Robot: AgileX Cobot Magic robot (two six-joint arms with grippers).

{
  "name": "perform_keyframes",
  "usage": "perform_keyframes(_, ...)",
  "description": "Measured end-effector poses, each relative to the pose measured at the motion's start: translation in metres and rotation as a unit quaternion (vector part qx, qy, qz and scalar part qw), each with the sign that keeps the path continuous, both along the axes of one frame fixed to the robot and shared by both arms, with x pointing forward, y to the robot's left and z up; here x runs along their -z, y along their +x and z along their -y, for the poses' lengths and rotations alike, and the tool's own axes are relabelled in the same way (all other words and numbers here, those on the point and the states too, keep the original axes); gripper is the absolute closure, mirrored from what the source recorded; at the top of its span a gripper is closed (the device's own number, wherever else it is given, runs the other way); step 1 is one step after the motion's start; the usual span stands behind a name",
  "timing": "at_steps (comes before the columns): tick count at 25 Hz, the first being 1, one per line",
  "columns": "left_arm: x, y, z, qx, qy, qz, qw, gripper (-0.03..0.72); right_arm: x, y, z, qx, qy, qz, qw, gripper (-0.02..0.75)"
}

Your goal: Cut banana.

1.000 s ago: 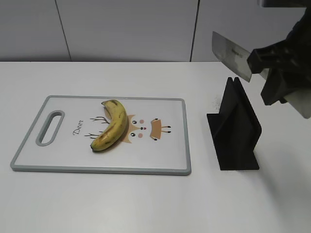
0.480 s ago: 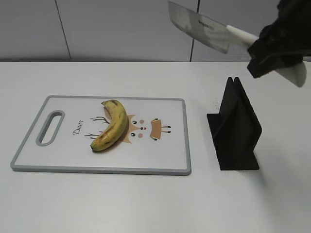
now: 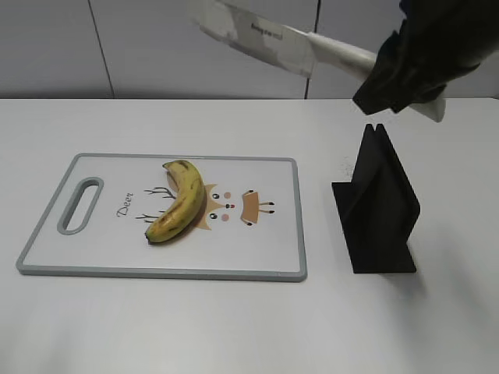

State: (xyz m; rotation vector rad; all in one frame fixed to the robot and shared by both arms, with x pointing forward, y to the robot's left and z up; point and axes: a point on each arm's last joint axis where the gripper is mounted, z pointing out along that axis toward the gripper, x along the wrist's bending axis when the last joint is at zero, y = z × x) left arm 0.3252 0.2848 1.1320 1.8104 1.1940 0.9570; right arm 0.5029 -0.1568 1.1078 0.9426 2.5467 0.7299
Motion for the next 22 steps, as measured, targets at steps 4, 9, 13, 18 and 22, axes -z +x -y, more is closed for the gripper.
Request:
perform_keyframes(4,-0.011,0.028,0.006,0.049,0.036,-0.018,0.998,0.066,0.009,0.007,-0.007,-0.037,-0.006,-0.006,0.999,0.577)
perform_keyframes(9,-0.021,0.064,0.017,0.109,0.077,-0.042,0.990,0.064,0.012,0.017,-0.017,-0.085,-0.009,-0.002,0.996,0.577)
perform_keyframes(13,-0.036,0.088,0.029,0.161,0.103,-0.047,0.980,0.064,0.015,0.026,-0.025,-0.129,-0.014,-0.009,0.992,0.577)
perform_keyframes(18,-0.048,0.120,0.044,0.244,0.150,-0.084,0.954,0.068,0.021,0.038,-0.036,-0.183,-0.025,-0.035,0.982,0.577)
perform_keyframes(22,-0.039,0.143,0.056,0.314,0.200,-0.112,0.921,0.075,0.026,0.048,-0.043,-0.216,-0.035,-0.044,0.975,0.577)
